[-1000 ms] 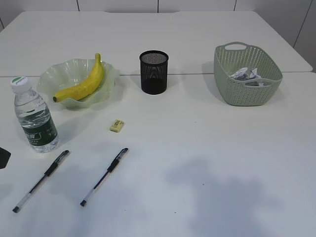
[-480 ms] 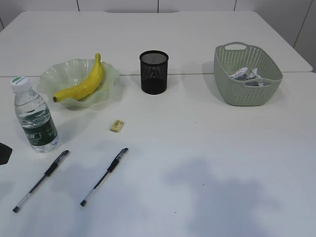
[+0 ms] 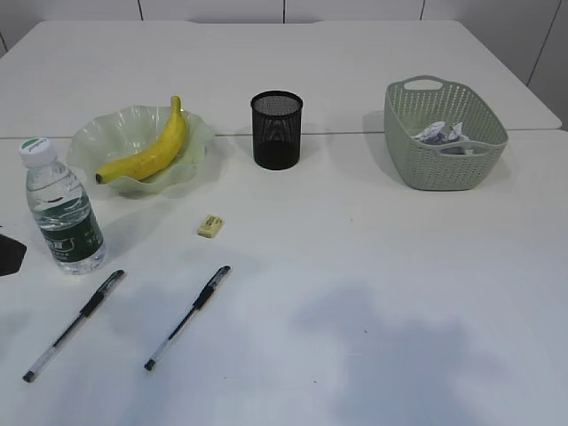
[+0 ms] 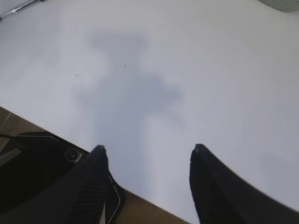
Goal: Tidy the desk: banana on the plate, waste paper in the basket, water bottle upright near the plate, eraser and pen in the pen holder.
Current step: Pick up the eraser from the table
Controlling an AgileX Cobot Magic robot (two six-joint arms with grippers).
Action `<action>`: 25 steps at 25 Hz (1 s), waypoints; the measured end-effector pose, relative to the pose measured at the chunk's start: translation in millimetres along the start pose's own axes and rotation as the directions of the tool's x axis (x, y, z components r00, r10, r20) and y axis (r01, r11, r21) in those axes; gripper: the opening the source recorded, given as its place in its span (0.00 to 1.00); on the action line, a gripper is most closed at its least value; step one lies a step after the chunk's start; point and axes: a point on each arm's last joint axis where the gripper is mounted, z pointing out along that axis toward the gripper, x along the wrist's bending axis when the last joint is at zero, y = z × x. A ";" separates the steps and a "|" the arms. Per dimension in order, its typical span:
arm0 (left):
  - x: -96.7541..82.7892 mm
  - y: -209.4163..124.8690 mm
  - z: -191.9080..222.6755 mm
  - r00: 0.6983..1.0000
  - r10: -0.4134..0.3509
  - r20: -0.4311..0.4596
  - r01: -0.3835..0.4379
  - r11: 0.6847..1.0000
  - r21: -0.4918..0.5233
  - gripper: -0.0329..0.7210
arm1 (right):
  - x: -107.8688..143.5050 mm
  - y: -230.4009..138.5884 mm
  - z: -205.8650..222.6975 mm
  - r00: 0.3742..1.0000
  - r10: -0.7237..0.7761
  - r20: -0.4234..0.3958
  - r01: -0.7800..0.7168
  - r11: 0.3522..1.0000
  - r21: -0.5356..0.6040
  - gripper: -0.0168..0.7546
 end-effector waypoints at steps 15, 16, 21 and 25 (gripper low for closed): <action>3.8 -28.4 -52.1 0.999 0.042 0.008 -0.042 0.998 0.056 0.57 | -3.3 -138.2 -11.3 0.992 0.089 -0.091 -0.111 0.954 -0.280 0.48; 4.2 -33.4 -64.2 0.999 0.034 0.018 -0.034 0.999 0.025 0.57 | -3.3 -145.7 -8.0 0.993 0.075 -0.089 -0.098 0.950 -0.297 0.48; 8.2 -64.6 -121.6 0.998 0.019 0.067 -0.005 0.979 -0.202 0.57 | -4.0 -173.8 -3.0 0.998 -0.012 -0.065 -0.016 0.907 -0.420 0.48; 13.8 -101.0 -147.9 0.996 0.026 0.083 0.005 0.935 -0.354 0.57 | -5.9 -181.3 -7.1 0.997 -0.077 -0.018 0.059 0.875 -0.480 0.48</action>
